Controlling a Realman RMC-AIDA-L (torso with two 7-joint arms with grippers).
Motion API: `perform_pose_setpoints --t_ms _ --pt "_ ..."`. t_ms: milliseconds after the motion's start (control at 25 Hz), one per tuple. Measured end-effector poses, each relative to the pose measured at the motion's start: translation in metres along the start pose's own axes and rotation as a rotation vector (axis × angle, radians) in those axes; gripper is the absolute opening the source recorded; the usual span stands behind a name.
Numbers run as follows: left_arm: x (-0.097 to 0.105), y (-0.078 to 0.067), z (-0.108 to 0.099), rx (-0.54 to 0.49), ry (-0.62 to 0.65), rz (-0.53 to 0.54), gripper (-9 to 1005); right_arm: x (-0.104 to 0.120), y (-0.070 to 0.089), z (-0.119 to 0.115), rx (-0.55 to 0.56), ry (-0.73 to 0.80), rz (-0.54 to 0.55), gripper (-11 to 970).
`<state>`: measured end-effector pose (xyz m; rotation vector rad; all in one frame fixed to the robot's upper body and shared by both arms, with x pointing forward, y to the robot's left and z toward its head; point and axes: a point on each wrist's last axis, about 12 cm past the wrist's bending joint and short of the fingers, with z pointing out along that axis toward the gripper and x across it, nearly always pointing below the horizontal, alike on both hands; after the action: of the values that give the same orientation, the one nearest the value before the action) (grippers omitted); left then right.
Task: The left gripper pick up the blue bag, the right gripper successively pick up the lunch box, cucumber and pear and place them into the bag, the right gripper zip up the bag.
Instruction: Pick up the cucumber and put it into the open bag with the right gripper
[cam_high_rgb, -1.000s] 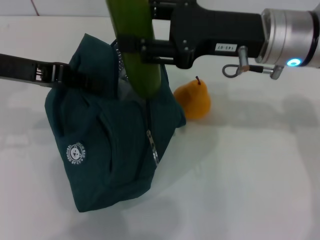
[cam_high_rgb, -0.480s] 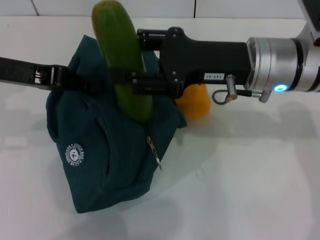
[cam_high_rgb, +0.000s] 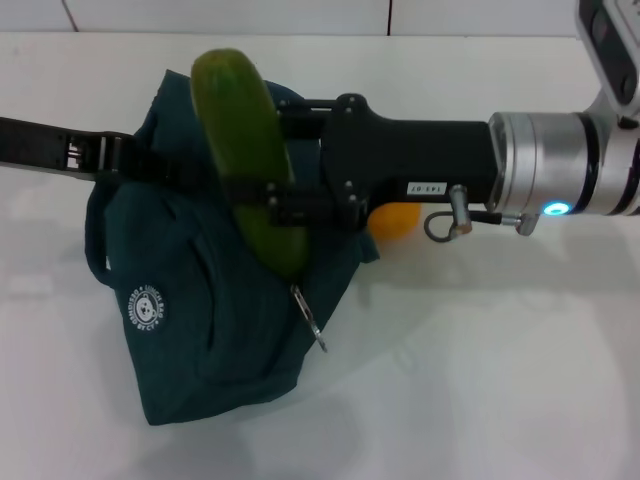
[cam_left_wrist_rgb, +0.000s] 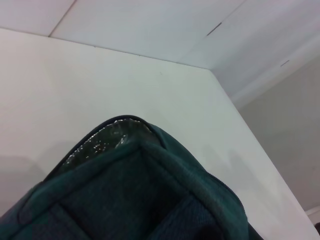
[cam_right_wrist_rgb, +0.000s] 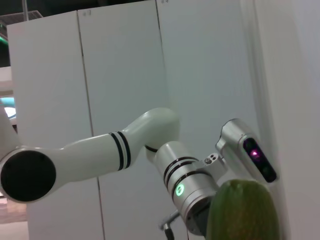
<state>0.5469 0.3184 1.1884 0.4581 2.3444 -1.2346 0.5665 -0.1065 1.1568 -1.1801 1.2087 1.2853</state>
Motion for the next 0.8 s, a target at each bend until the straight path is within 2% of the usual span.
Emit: perform_pose_setpoints --t_ms 800 --pt "0.002 0.001 -0.001 -0.002 0.0 -0.006 43 0.017 0.002 -0.003 0.057 0.039 -0.019 586"
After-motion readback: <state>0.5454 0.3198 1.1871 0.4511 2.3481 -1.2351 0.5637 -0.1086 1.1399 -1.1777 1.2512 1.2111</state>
